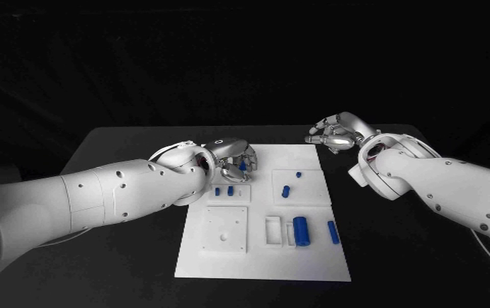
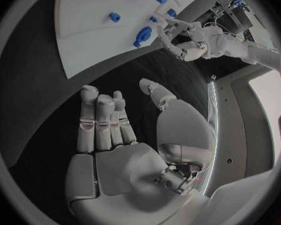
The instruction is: Assemble the parts on the task board
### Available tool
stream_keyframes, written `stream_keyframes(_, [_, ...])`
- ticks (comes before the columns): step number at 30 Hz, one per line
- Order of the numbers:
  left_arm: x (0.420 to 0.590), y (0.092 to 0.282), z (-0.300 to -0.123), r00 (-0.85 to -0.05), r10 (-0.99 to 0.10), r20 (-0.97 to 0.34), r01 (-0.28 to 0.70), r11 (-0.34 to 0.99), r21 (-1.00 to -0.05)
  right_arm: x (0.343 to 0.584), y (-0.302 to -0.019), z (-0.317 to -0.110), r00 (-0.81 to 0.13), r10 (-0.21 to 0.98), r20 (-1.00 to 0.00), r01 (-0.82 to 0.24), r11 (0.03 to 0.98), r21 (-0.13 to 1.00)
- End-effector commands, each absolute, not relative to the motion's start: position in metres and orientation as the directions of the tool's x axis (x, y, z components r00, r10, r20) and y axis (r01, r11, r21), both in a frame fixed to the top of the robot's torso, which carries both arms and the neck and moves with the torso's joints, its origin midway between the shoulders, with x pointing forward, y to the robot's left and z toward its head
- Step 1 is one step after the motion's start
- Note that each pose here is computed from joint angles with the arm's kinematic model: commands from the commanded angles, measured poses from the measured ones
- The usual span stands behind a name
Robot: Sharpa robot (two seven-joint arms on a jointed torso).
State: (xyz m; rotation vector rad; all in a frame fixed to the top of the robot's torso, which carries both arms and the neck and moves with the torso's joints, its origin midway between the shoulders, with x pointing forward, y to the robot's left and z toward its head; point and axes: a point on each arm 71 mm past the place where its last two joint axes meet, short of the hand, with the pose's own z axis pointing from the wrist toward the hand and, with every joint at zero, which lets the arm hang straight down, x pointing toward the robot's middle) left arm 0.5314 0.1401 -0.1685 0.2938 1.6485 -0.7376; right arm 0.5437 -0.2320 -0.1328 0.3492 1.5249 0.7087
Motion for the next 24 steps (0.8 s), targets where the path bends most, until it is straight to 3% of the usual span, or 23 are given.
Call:
stream_keyframes(1, [0.533,0.139,-0.173,-0.21,-0.159,-0.965,0.586,0.77,-0.254,0.543,-0.23,-0.133,-0.114,0.611,-0.784,-0.216,0.755,0.62])
stream_keyframes(24, [0.541,0.142,-0.189,-0.243,-0.098,-0.965,0.549,0.806,-0.22,0.543,-0.228,-0.133,-0.117,0.611,-0.783,-0.218,0.753,0.62])
